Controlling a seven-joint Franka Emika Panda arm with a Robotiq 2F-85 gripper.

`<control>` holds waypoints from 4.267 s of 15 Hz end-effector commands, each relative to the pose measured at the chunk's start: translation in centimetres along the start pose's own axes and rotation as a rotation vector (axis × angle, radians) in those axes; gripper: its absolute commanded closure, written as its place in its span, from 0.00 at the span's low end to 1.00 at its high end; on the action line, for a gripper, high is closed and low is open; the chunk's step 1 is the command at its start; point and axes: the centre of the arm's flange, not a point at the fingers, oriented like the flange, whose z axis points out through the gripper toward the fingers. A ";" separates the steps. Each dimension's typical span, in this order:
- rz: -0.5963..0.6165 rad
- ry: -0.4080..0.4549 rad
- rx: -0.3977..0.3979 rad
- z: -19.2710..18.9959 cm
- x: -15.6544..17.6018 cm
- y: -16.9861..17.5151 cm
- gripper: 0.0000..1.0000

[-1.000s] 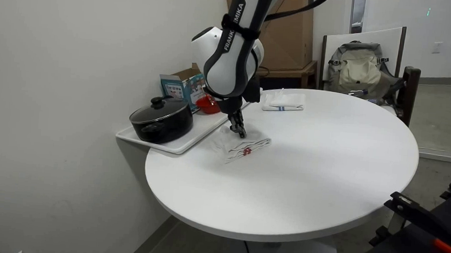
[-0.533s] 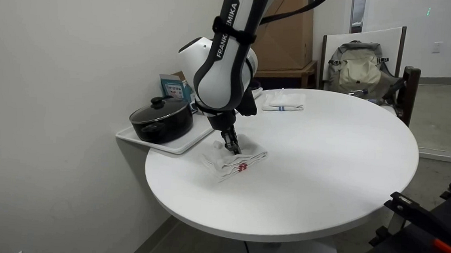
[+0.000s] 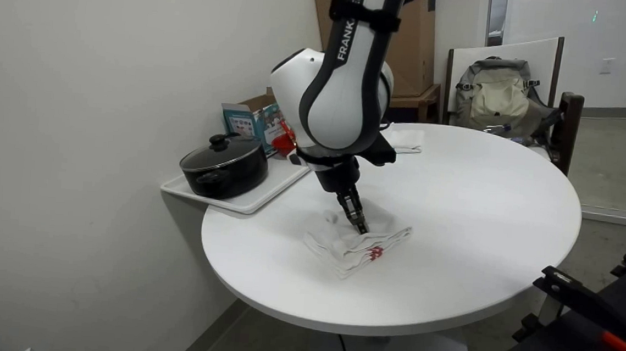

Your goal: Wipe the table using the towel located on the left

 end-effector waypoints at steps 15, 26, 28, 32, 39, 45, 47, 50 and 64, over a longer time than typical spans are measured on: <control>0.576 -0.197 -0.007 7.7 -28.3 16.7 0.93; 0.550 -0.138 -0.159 2.2 -14.6 27.0 0.93; 0.532 -0.125 -0.185 0.1 -11.6 27.7 0.93; 0.494 -0.080 -0.225 -4.6 -6.9 27.6 0.93; 0.382 -0.065 -0.220 -4.0 -0.7 22.8 0.93; 0.329 -0.120 -0.162 1.8 0.5 20.5 0.93; 0.301 -0.113 -0.166 1.3 1.1 19.8 0.93; 0.212 -0.092 -0.161 0.8 2.1 17.0 0.93; 0.101 -0.056 -0.040 3.2 -7.3 9.2 0.93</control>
